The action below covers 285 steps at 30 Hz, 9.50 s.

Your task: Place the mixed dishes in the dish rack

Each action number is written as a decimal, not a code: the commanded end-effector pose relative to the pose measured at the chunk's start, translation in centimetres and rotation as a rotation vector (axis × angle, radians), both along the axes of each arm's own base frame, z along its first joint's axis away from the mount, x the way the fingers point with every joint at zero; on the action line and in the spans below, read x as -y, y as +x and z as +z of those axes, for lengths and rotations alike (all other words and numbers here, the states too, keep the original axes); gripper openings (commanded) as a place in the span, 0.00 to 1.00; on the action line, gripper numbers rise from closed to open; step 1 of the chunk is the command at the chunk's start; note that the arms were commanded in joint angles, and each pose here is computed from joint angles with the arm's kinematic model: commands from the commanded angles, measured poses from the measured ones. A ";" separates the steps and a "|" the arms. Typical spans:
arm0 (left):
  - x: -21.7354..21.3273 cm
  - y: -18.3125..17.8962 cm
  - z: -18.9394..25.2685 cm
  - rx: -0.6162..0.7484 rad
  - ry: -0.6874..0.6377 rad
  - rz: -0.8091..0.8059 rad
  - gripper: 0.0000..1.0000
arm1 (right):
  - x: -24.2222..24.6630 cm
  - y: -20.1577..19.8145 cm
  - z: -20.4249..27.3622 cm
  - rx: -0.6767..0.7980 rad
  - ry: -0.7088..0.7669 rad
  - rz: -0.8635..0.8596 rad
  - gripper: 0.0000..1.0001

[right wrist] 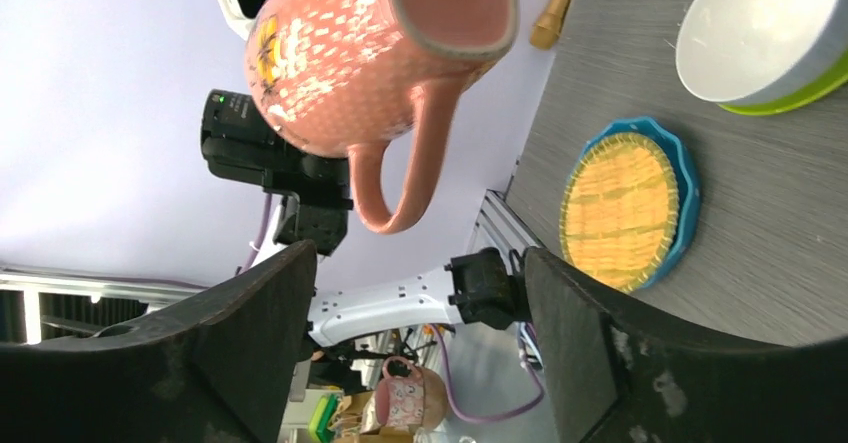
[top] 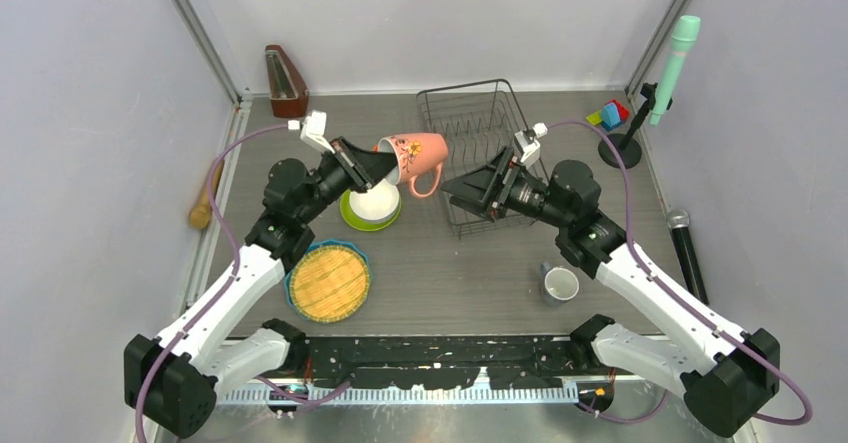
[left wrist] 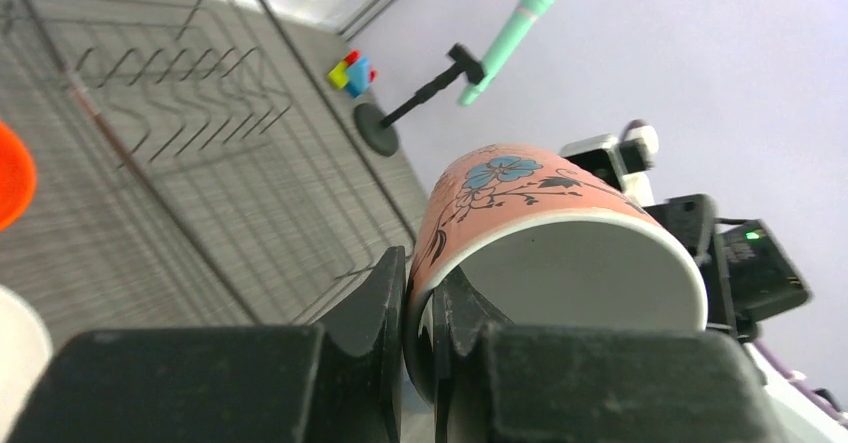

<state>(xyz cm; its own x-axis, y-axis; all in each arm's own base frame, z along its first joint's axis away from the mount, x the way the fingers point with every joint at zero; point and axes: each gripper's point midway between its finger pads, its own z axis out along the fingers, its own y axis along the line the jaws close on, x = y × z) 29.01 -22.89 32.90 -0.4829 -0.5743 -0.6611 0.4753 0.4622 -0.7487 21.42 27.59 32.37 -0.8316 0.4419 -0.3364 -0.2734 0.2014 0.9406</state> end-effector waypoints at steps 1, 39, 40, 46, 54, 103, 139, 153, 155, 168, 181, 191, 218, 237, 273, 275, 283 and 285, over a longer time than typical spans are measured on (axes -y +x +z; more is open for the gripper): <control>0.4 -1.8 7.7 0.212 -0.210 -0.079 0.00 | -1.1 0.5 3.9 0.090 0.117 0.005 0.77; 2.2 -1.0 5.3 0.192 -0.176 -0.163 0.00 | -5.1 1.5 5.2 0.098 0.123 0.007 0.00; 2.2 -1.0 5.2 0.189 -0.170 -0.159 0.00 | -4.8 1.8 5.0 0.112 0.106 -0.019 0.00; 2.0 -0.9 5.1 0.193 -0.159 -0.149 0.00 | -4.5 1.9 4.5 0.107 0.072 -0.037 0.00; 0.7 -0.9 4.5 0.147 -0.067 -0.069 0.00 | -3.3 2.5 1.6 0.056 -0.090 -0.104 0.99; -3.8 -5.4 -13.8 -0.426 0.949 0.015 0.85 | 11.0 2.3 -4.7 0.151 -0.728 -0.512 1.00; -10.4 7.2 -24.6 -0.768 0.576 0.263 0.00 | 9.1 2.8 -6.5 0.110 -0.787 -0.415 1.00; -2.2 4.9 -9.5 -0.447 0.157 -0.174 0.00 | 3.4 3.0 -3.6 0.183 -0.632 -0.214 1.00; -1.3 4.4 -8.0 -0.439 0.095 -0.234 0.00 | 2.1 2.8 -2.5 0.210 -0.568 -0.171 1.00; -0.4 3.4 -4.6 -0.385 -0.018 -0.277 0.00 | -3.6 7.4 0.2 0.248 -0.307 -0.224 1.00; 0.1 3.3 -4.9 -0.405 -0.028 -0.307 0.00 | -4.7 8.0 2.0 0.339 -0.262 -0.214 1.00; 1.0 3.1 -5.1 -0.394 -0.010 -0.326 0.00 | -5.0 9.0 0.9 0.300 -0.325 -0.223 0.93; 1.1 3.5 -5.8 -0.398 -0.013 -0.312 0.00 | -4.3 8.2 0.5 0.243 -0.325 -0.224 0.88; 1.6 4.7 -6.7 -0.433 -0.015 -0.265 0.65 | -0.3 10.1 0.1 0.259 -0.487 -0.402 0.00; -2.5 2.3 -12.3 -0.485 0.453 -0.015 0.75 | 12.7 15.8 -12.2 0.095 -1.936 -0.386 0.00; -2.6 2.3 -12.4 -0.486 0.457 -0.016 0.75 | 12.6 16.0 -13.4 0.081 -1.964 -0.367 0.00; -2.7 2.1 -12.9 -0.492 0.461 -0.023 0.74 | 12.8 15.0 -17.5 -0.015 -2.014 -0.315 0.00; -2.5 2.0 -12.9 -0.489 0.459 -0.034 0.74 | 12.9 14.5 -18.5 -0.043 -2.019 -0.305 0.00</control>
<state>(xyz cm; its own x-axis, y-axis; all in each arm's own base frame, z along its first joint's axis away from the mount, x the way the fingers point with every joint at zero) 31.02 -20.63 19.32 -0.8178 -0.2770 -0.5045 0.1199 0.7754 -0.6200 36.31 15.54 13.09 -0.8369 -0.3876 -0.3865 -0.0873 0.7916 -0.6047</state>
